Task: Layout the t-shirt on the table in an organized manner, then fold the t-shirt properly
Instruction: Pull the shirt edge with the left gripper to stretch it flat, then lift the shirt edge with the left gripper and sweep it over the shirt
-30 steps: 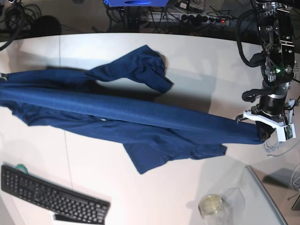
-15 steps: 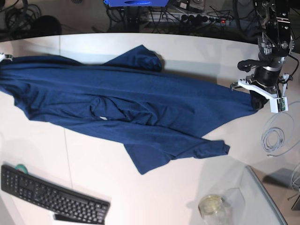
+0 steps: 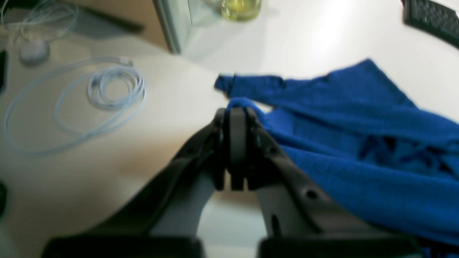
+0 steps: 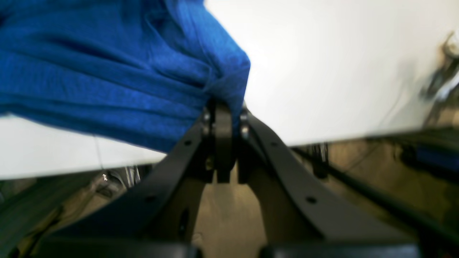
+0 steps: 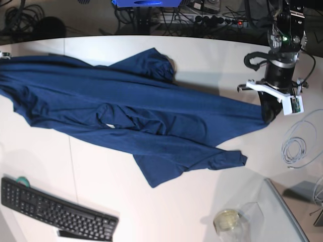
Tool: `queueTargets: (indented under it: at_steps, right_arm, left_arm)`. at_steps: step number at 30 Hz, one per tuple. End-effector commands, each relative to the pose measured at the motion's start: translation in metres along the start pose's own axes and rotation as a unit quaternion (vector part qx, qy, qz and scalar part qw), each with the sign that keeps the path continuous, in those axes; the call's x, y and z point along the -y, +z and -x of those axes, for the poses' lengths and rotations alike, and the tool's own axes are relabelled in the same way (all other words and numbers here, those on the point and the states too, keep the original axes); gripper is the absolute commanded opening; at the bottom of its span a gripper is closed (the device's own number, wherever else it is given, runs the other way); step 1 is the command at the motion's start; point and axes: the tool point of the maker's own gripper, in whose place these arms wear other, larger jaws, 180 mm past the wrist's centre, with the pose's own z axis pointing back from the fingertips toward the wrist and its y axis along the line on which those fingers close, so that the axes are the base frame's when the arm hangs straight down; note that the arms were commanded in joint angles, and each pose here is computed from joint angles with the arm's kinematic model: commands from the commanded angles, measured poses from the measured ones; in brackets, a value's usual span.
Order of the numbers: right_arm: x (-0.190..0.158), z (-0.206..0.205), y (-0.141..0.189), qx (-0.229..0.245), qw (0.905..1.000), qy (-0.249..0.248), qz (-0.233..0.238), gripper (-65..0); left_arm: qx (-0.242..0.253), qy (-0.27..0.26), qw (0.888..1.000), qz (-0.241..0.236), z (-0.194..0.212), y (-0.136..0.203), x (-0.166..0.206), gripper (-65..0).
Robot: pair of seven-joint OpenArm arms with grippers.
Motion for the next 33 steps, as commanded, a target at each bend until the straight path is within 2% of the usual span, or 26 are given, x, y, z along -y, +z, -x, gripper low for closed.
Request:
queueTargets:
  at_steps: [1, 4, 8, 14, 17, 20, 23, 30, 33]
  right_arm:
    - [0.007, -0.02, 0.006, 0.034, 0.9993, 0.01, 0.009, -65.0]
    - [0.007, -0.033, 0.005, 0.051, 0.9986, 0.008, 0.01, -65.0]
    - [0.014, -0.062, 0.007, 0.078, 0.9967, 0.015, 0.018, -65.0]
    - [0.034, -0.108, 0.018, 0.121, 0.9915, 0.019, 0.045, -65.0]
    - [0.045, -0.129, 0.026, 0.145, 0.9874, 0.024, 0.06, -65.0]
    - [0.068, -0.139, 0.039, 0.17, 0.9816, -0.003, 0.088, -65.0]
    - [0.096, -0.138, 0.057, 0.185, 0.9746, -0.018, 0.124, -65.0]
    - [0.141, -0.105, 0.085, 0.191, 0.958, -0.1, 0.189, -65.0]
    - [0.148, -0.093, 0.093, 0.206, 0.9501, -0.134, 0.193, -65.0]
  left_arm:
    - [0.043, -0.006, 0.999, -0.003, -0.023, -0.001, -0.002, -65.0]
    - [0.067, -0.002, 0.998, 0.0, -0.041, -0.009, 0.002, -65.0]
    - [0.112, 0.006, 0.993, 0.026, -0.074, -0.025, 0.024, -65.0]
    - [0.178, 0.02, 0.981, 0.074, -0.126, -0.039, 0.065, -65.0]
    - [0.21, 0.045, 0.973, 0.08, -0.151, -0.043, 0.075, -65.0]
    - [0.232, 0.064, 0.967, 0.083, -0.169, -0.043, 0.082, -65.0]
    - [0.24, 0.078, 0.964, 0.085, -0.174, -0.043, 0.086, -65.0]
    - [0.241, 0.115, 0.959, 0.091, -0.173, -0.038, 0.097, -65.0]
    - [0.267, 0.171, 0.943, 0.1, -0.176, -0.029, 0.097, -65.0]
